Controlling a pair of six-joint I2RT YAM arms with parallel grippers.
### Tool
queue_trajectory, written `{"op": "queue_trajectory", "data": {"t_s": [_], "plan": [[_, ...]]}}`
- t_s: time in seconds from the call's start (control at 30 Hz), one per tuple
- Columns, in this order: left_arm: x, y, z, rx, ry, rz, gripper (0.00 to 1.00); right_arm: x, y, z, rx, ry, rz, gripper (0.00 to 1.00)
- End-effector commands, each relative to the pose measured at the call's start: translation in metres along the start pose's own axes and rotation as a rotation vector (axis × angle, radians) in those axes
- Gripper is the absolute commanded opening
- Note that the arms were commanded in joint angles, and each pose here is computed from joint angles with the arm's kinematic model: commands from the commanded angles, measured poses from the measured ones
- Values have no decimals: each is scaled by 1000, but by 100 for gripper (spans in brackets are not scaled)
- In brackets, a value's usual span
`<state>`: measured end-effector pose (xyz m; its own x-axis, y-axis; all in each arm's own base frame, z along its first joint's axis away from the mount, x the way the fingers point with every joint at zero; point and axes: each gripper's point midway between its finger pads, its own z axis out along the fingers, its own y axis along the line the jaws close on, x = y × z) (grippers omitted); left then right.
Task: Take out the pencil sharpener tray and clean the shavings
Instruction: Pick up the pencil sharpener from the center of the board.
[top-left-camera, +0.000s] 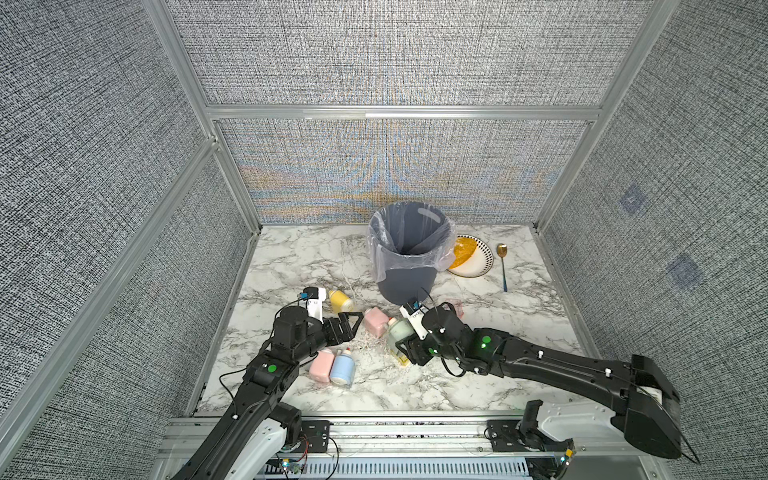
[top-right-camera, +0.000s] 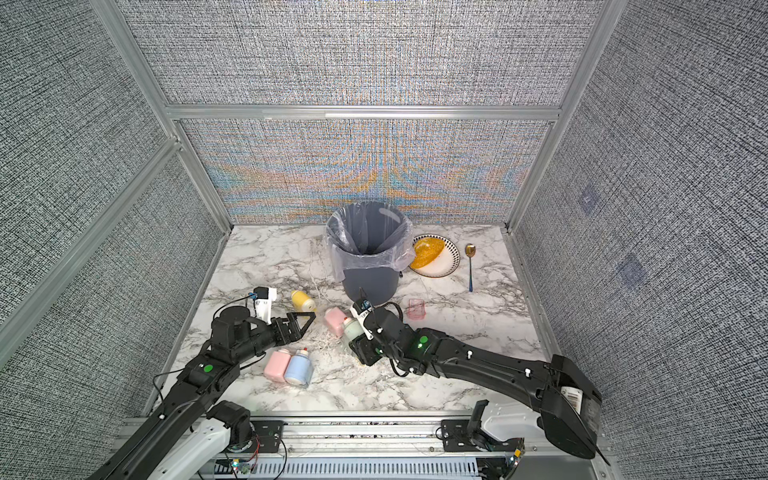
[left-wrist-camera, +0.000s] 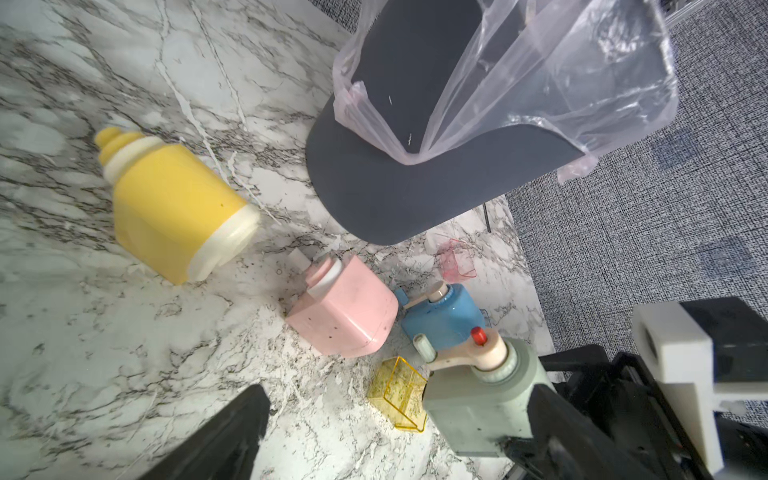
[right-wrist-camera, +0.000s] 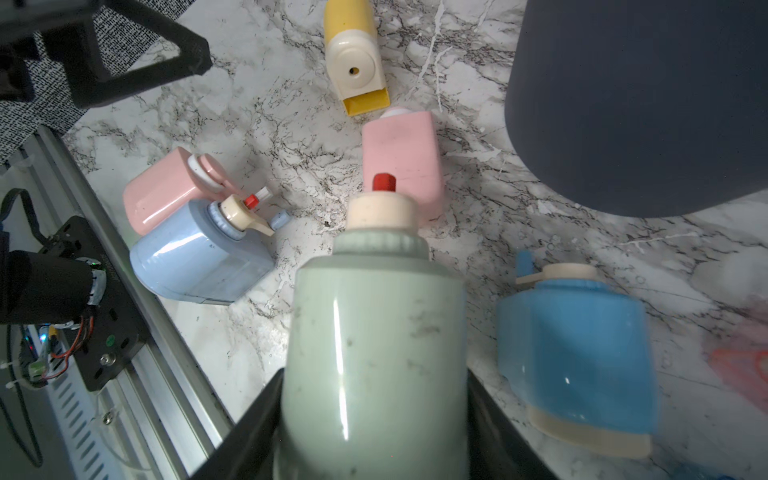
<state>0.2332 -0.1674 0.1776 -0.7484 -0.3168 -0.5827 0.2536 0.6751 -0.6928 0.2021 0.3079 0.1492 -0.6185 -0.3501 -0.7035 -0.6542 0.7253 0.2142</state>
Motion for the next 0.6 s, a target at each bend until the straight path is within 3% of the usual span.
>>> {"op": "queue_trajectory", "data": {"t_s": [0.0, 0.57], "plan": [[-10, -20, 6, 92, -8, 43, 100, -8, 1, -6, -50, -35, -1, 42], [-1, -78, 14, 284, 40, 194, 100, -20, -27, -41, -142, -108, 84, 41]]}}
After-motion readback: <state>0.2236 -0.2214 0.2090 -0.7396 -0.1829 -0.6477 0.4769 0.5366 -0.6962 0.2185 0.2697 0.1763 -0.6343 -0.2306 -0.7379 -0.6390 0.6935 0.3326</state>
